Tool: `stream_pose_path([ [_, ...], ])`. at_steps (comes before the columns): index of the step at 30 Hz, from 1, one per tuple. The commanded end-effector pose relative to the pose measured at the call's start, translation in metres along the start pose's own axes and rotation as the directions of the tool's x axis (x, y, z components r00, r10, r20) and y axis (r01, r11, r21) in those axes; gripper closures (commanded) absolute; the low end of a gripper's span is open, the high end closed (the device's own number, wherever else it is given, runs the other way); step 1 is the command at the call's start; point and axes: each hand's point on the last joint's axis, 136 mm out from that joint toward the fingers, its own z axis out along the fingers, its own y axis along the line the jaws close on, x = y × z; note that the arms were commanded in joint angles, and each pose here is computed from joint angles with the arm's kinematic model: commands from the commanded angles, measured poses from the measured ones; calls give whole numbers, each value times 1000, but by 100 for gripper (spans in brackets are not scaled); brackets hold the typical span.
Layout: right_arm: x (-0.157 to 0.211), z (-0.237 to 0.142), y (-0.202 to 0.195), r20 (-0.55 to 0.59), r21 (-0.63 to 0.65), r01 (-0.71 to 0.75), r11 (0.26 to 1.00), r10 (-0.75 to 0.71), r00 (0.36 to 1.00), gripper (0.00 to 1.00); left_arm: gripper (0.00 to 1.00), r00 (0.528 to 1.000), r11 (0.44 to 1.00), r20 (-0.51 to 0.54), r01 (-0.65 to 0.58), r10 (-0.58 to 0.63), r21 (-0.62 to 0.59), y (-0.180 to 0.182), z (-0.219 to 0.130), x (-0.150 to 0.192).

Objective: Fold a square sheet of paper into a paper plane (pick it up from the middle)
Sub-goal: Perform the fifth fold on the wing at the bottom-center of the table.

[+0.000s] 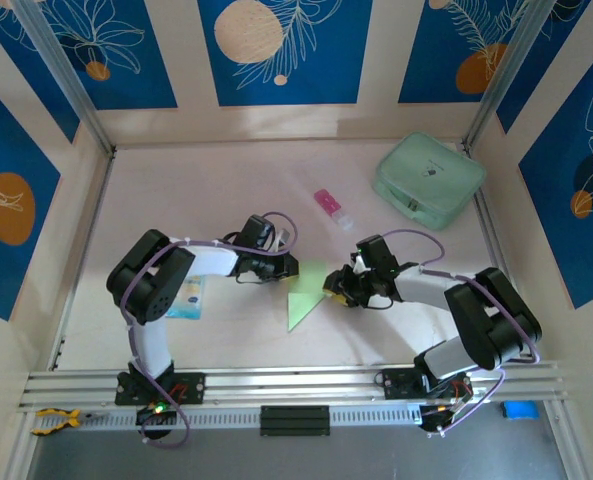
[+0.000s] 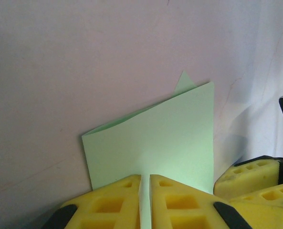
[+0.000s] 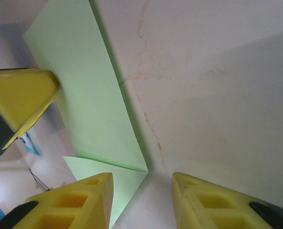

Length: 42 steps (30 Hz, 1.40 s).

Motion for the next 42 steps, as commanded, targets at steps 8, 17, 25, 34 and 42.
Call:
stream_pose_path([
  [8,-1,4,22,-26,-130,9,992,-13,1000,64,86,995,993,-73,62,-70,-100,32,4,24],
  [17,-8,-5,33,-34,-219,74,973,-83,996,63,87,995,995,-72,57,-62,-76,28,6,20],
  [25,-10,-2,40,-58,-275,100,956,-120,991,62,87,996,997,-70,59,-63,-52,23,3,19],
  [34,-16,5,47,-88,-303,126,945,-160,983,62,87,996,997,-61,57,-60,-44,21,0,19],
  [42,-27,9,43,-100,-301,121,946,-157,982,65,87,997,998,-67,42,-45,-52,20,-5,21],
])
